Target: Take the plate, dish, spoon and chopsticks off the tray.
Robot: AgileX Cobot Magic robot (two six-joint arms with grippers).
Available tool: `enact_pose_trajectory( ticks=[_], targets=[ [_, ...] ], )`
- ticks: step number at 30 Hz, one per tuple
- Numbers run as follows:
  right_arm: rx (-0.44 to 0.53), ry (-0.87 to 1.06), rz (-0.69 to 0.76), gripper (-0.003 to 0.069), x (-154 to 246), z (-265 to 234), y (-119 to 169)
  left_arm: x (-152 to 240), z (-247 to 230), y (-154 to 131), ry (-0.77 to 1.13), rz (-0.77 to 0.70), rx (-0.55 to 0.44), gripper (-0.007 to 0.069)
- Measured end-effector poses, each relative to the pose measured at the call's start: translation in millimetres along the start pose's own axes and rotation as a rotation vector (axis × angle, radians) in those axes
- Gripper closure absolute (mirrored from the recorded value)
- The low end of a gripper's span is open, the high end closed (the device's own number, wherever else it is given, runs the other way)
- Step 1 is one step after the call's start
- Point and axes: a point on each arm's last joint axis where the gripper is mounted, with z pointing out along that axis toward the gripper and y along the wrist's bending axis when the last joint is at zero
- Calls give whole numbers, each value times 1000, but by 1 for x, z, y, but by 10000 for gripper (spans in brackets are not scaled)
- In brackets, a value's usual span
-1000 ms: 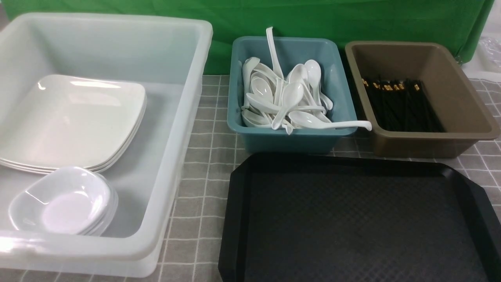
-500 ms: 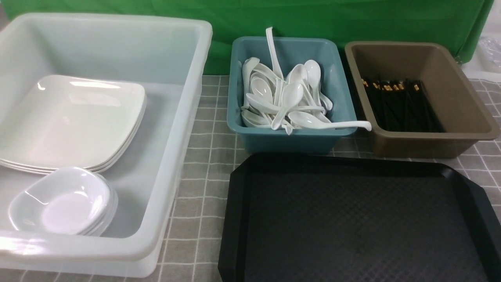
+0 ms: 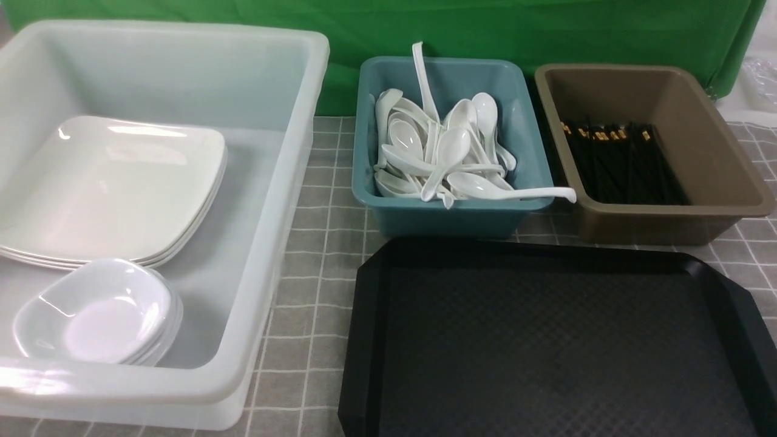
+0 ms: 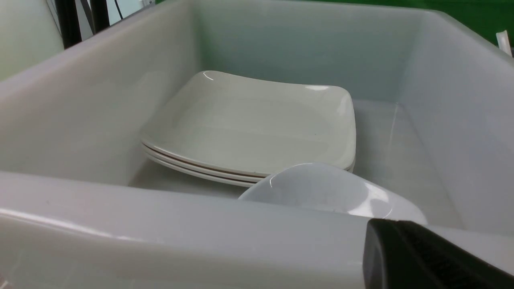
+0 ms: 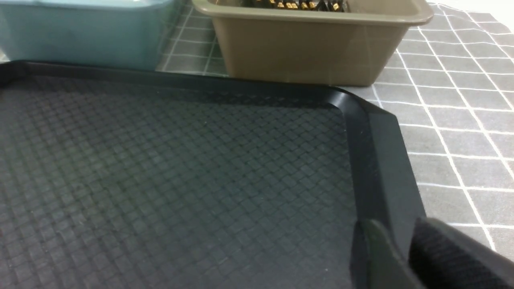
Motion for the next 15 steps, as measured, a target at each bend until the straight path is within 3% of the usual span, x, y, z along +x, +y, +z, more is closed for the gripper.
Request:
enact_pose_trajectory(
  ticks=[15],
  targets=[
    [0,0,0,445,0,0,0,0,0,0,0,0,0,615]
  ],
)
